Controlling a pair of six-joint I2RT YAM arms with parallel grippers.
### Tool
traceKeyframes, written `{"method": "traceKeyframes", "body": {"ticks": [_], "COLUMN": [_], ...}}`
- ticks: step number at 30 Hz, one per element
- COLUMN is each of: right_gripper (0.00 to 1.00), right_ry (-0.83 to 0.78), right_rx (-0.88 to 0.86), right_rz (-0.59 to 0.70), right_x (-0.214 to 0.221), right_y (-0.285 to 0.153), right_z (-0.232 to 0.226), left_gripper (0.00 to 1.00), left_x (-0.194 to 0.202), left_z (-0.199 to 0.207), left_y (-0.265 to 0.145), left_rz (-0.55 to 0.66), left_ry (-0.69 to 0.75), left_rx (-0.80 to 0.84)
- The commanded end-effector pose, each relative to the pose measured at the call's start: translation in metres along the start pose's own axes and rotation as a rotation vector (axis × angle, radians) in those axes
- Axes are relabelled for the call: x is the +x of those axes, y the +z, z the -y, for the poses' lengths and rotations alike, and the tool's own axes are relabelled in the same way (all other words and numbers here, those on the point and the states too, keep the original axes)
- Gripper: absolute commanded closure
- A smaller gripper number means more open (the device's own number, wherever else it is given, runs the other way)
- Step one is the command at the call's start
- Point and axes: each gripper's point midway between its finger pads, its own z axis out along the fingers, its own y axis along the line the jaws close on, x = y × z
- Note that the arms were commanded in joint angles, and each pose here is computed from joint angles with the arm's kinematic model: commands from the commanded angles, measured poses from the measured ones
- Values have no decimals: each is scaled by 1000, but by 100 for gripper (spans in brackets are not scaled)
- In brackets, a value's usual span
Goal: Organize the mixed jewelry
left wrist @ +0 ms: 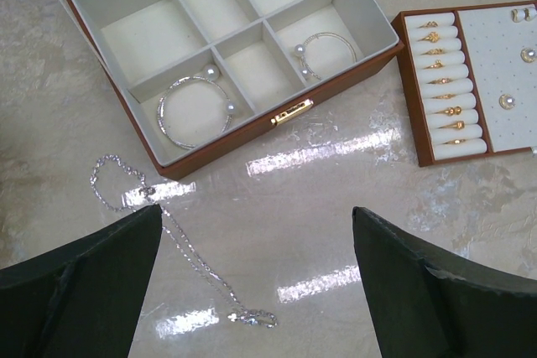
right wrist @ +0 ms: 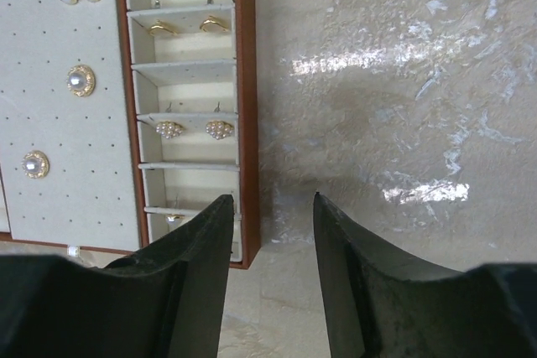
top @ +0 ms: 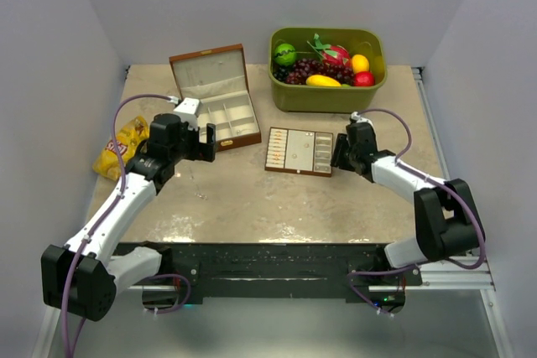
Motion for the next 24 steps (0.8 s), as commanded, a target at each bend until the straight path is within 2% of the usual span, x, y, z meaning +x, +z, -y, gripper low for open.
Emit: {"method": "traceKeyframes", "body": {"ticks": [1, 8, 24], "right_gripper": [55, 58, 72], "right_ry": [19, 22, -3], "right_rx": [-39, -57, -14], "right_rz": [24, 20, -14], "right_x": [-9, -9, 1], "right_y": [4, 9, 21], "right_z": [-11, -15, -6], "left_gripper": [0, 0, 0], "left_x": [-9, -8, -8], "left_z": [-2, -2, -3], "left_y": [-1, 0, 1], "left_rz": [34, 31, 27], "left_ry": [-7, -5, -4], "left_rx": [-9, -10, -13]}}
